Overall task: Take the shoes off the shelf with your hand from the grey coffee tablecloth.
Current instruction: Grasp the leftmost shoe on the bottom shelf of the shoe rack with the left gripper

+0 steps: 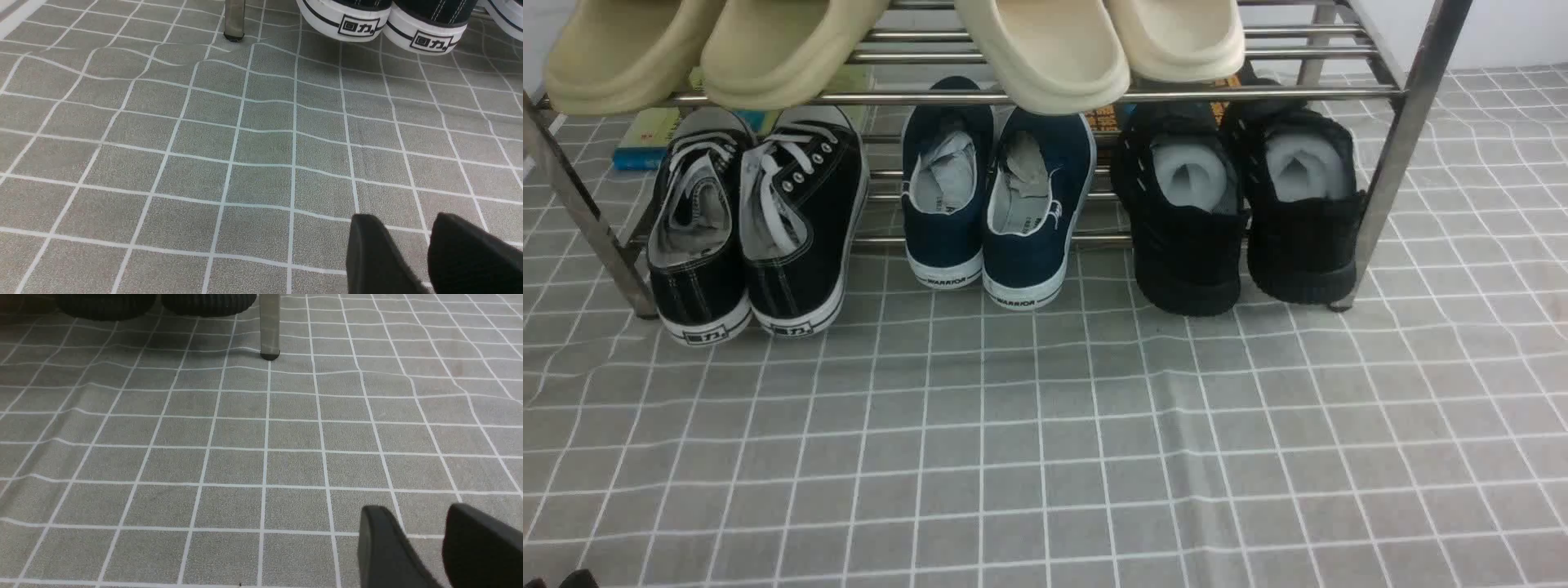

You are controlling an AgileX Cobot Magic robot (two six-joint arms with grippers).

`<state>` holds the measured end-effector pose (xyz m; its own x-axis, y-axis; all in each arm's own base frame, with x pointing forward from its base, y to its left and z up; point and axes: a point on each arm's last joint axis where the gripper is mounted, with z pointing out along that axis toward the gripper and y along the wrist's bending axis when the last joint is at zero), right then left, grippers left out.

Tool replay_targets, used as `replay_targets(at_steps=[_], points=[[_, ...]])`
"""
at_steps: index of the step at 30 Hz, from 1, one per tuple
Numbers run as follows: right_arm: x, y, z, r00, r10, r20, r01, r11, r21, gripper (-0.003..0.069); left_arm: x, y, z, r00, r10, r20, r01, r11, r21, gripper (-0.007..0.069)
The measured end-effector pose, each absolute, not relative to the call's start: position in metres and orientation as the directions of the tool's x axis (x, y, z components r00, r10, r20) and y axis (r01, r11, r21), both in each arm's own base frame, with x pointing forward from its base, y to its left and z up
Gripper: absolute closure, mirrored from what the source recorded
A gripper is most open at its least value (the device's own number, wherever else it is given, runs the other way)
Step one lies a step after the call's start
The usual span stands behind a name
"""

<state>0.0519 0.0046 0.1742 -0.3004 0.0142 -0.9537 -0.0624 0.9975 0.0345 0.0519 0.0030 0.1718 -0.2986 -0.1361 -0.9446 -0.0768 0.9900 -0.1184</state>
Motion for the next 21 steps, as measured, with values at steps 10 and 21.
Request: replay_targets(at_steps=[10,21], points=[[0.052,0.005,0.174,-0.3,0.014,-0.954,-0.062,0.997,0.034,0.042,0.053,-0.007,0.173,-0.268,-0.605,-0.749,-0.113,0.792,-0.599,0.0385],[0.052,0.005,0.174,-0.3,0.014,-0.954,-0.062,0.997,0.034,0.042,0.054,-0.012,0.18,-0.208,-0.871,-0.445,-0.117,0.474,-0.873,0.0385]])
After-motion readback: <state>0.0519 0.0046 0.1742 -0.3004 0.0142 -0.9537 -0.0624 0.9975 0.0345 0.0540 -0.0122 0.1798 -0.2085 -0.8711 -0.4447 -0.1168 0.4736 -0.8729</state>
